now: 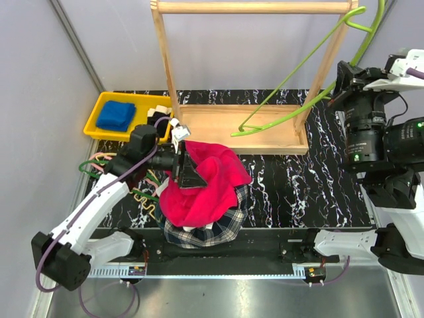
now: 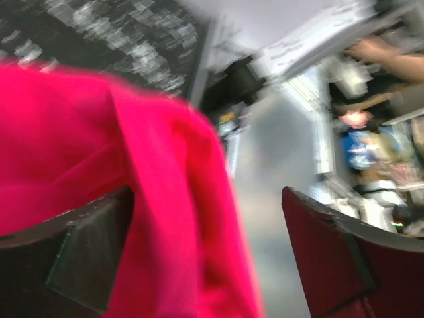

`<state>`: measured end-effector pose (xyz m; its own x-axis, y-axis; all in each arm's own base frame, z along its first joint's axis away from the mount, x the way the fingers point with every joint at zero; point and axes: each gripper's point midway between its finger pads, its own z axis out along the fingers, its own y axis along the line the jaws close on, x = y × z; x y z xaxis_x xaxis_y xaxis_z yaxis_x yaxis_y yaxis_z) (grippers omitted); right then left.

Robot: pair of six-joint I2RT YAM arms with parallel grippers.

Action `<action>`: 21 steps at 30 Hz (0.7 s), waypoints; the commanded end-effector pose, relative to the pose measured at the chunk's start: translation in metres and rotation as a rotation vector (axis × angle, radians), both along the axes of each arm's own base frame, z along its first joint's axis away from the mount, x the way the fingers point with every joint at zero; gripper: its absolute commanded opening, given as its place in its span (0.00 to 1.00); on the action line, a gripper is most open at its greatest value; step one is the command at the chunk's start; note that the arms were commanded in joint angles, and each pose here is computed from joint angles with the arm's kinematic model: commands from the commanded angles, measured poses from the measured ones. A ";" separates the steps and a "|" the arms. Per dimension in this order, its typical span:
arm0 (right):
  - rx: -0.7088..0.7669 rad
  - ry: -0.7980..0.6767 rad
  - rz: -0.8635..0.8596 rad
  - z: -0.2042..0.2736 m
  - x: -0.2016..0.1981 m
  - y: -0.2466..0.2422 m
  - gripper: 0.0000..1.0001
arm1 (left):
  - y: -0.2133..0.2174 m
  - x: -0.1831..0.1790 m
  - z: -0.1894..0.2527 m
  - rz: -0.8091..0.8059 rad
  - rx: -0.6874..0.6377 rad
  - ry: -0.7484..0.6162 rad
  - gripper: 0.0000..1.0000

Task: Remove the skirt from the hanger

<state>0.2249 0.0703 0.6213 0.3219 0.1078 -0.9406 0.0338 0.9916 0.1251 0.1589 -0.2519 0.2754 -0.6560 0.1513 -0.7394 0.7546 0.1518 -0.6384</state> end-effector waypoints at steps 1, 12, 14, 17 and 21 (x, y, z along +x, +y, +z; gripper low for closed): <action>0.062 -0.047 0.056 0.015 -0.003 0.004 0.00 | 0.026 0.036 -0.039 0.137 0.310 -0.122 0.99; 0.043 0.047 0.215 -0.002 0.035 0.102 0.00 | 0.141 0.085 0.166 0.717 0.361 -0.886 0.99; 0.049 0.080 0.291 -0.011 0.052 0.148 0.00 | 0.166 0.068 0.197 0.815 0.362 -0.990 0.99; 0.024 0.154 0.431 -0.039 0.074 0.226 0.00 | 0.181 0.042 0.210 0.886 0.363 -1.068 0.99; -0.004 0.233 0.624 -0.075 0.095 0.321 0.00 | 0.189 0.023 0.206 0.949 0.346 -1.077 0.99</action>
<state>0.3078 0.2923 0.5999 0.1599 0.2135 -0.9638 -0.3120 0.9372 0.1558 0.1722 -0.0772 0.5014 0.2760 0.2211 -0.9354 0.4254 0.8446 0.3252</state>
